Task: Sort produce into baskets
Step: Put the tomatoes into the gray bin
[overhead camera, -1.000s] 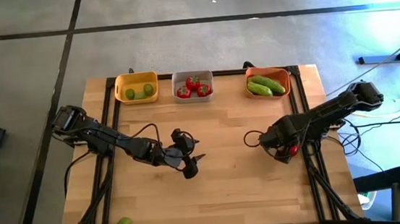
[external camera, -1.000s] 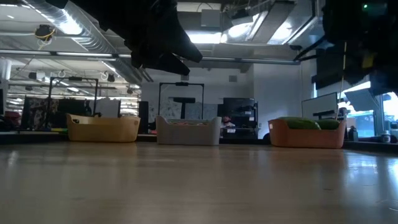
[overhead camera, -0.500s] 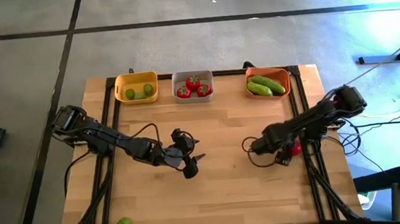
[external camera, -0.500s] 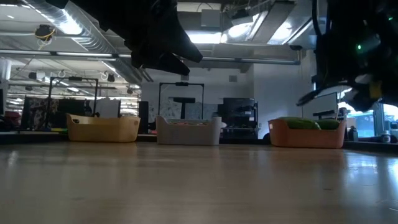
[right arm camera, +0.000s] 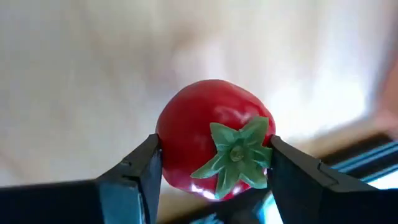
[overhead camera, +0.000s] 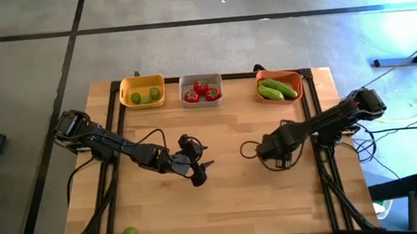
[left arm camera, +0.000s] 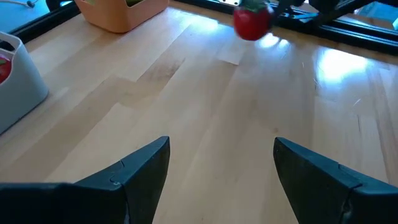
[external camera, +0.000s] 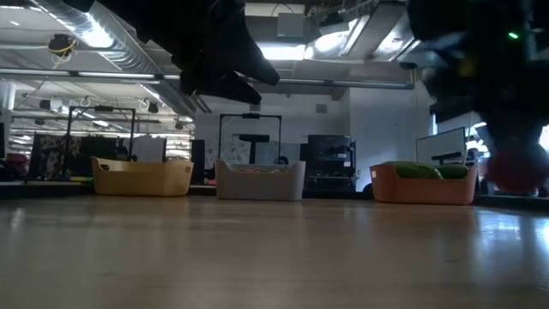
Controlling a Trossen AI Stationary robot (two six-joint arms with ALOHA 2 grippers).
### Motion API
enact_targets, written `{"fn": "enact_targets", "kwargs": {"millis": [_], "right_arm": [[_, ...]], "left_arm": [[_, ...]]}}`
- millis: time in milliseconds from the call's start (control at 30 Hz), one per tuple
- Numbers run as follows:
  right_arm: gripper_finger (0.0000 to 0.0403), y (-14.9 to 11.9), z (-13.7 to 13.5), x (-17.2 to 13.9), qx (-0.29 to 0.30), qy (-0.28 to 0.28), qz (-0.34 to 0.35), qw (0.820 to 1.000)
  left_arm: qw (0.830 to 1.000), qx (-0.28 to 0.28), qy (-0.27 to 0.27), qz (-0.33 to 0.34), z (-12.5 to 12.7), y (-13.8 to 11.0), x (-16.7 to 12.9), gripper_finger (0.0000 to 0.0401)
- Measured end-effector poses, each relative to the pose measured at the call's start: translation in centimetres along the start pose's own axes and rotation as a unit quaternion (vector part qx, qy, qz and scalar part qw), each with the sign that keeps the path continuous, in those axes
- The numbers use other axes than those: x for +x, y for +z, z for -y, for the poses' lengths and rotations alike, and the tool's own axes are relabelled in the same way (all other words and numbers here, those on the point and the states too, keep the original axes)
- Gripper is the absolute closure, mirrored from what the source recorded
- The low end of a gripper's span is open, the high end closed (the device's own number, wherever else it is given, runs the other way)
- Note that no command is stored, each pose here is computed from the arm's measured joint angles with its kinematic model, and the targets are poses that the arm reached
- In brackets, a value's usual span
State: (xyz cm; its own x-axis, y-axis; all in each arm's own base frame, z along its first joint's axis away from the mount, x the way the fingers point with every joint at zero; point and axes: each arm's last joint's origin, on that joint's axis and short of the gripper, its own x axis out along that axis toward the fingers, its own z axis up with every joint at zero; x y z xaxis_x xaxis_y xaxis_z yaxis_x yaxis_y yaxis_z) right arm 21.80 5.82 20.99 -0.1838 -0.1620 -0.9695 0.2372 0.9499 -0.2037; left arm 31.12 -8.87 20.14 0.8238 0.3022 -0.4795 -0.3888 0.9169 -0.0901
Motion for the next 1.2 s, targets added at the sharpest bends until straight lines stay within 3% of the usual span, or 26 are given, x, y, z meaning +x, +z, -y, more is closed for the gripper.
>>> {"fn": "enact_targets", "kwargs": {"millis": [233, 433, 800, 1033, 1200], "right_arm": [[0.0184, 2.8, -0.2, -3.0, -0.025, -0.078, 0.189, 0.979], [0.0183, 5.8, 1.4, -3.6, -0.023, -0.095, 0.284, 0.954], [0.0183, 10.9, 8.3, -4.5, 0.016, -0.083, 0.404, 0.911], [0.0183, 12.9, 13.3, -4.8, 0.077, -0.041, 0.487, 0.869], [0.0183, 14.4, 16.2, -3.3, 0.106, -0.030, 0.502, 0.858]], "left_arm": [[0.999, -0.036, 0.006, 0.006, -0.1, 0.2, -0.2, 0.0119], [0.999, -0.026, -0.022, 0.028, 0.3, 1.5, -2.6, 0.0119], [1.000, -0.024, -0.004, -0.018, -1.8, 2.4, -7.2, 0.0119], [0.995, -0.057, 0.051, -0.070, -3.2, 1.3, -6.9, 0.0119], [0.993, -0.057, 0.063, -0.081, -3.3, 1.0, -6.5, 0.0119]]}}
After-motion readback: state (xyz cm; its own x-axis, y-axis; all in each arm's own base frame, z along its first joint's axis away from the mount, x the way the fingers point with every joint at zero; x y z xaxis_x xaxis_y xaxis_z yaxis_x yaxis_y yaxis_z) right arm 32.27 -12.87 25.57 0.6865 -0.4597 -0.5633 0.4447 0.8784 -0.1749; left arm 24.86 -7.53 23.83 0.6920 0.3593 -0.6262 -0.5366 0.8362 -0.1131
